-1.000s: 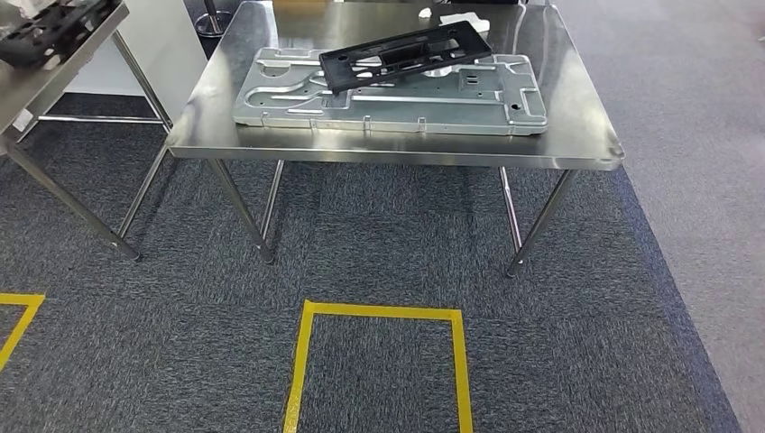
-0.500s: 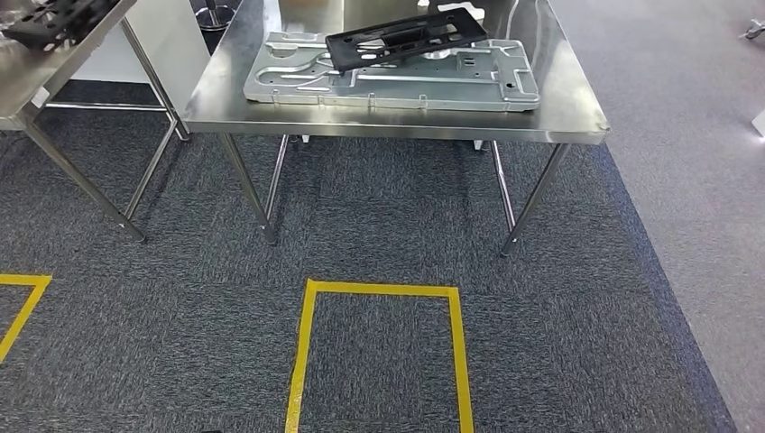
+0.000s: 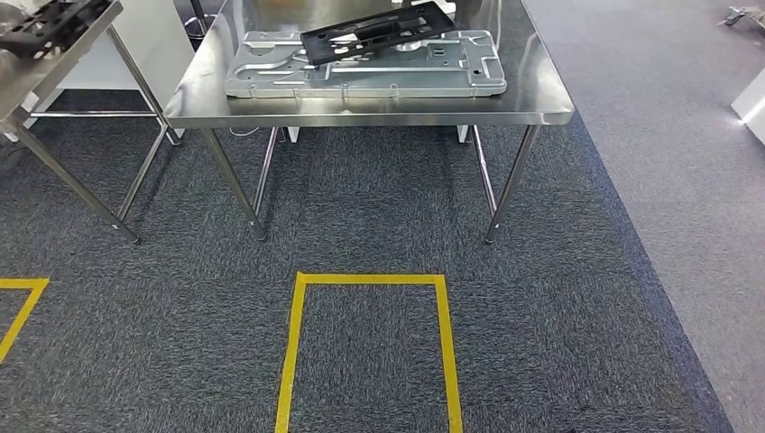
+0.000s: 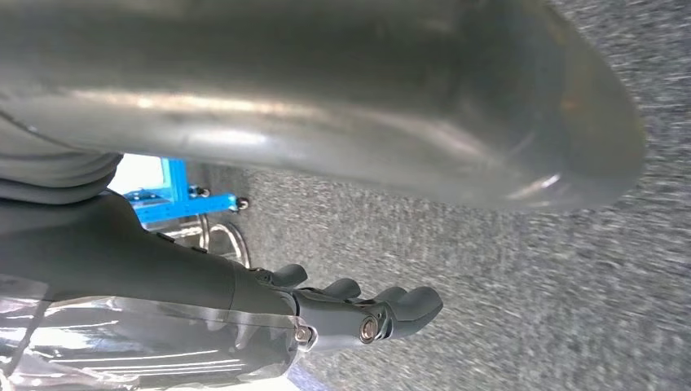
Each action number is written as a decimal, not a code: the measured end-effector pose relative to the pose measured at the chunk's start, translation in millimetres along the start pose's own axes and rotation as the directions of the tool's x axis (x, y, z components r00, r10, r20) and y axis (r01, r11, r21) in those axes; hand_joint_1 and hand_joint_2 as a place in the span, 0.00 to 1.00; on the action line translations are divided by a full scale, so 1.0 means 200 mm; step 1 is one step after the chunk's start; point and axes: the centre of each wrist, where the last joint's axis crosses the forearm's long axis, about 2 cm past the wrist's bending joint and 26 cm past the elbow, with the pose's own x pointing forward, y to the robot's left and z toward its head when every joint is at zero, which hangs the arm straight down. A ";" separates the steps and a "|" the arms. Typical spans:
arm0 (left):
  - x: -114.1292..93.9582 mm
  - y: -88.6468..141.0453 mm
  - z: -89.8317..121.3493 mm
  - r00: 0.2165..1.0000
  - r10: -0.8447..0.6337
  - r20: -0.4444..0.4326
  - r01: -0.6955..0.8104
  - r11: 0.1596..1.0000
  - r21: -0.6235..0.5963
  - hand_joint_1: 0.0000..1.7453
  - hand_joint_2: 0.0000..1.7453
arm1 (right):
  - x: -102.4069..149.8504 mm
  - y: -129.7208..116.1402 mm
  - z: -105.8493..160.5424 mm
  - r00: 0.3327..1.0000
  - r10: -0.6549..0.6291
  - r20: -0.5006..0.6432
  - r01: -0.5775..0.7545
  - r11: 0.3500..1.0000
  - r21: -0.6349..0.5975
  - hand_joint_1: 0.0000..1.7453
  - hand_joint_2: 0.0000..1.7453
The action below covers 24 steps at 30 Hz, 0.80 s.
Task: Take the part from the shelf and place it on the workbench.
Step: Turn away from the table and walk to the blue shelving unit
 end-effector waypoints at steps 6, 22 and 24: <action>0.00 0.00 0.00 1.000 -0.010 -0.013 0.011 1.000 0.012 0.00 0.00 | 0.00 0.04 0.02 1.000 0.020 0.002 -0.020 1.000 0.013 0.00 0.00; 0.01 -0.02 0.00 1.000 -0.014 -0.012 0.014 1.000 0.002 0.00 0.00 | 0.00 0.04 0.02 0.996 0.069 0.055 -0.068 0.997 -0.021 0.00 0.00; 0.01 -0.02 0.00 1.000 -0.012 -0.012 0.012 1.000 0.004 0.00 0.00 | 0.00 0.04 0.02 0.994 0.081 0.072 -0.080 0.997 -0.023 0.00 0.00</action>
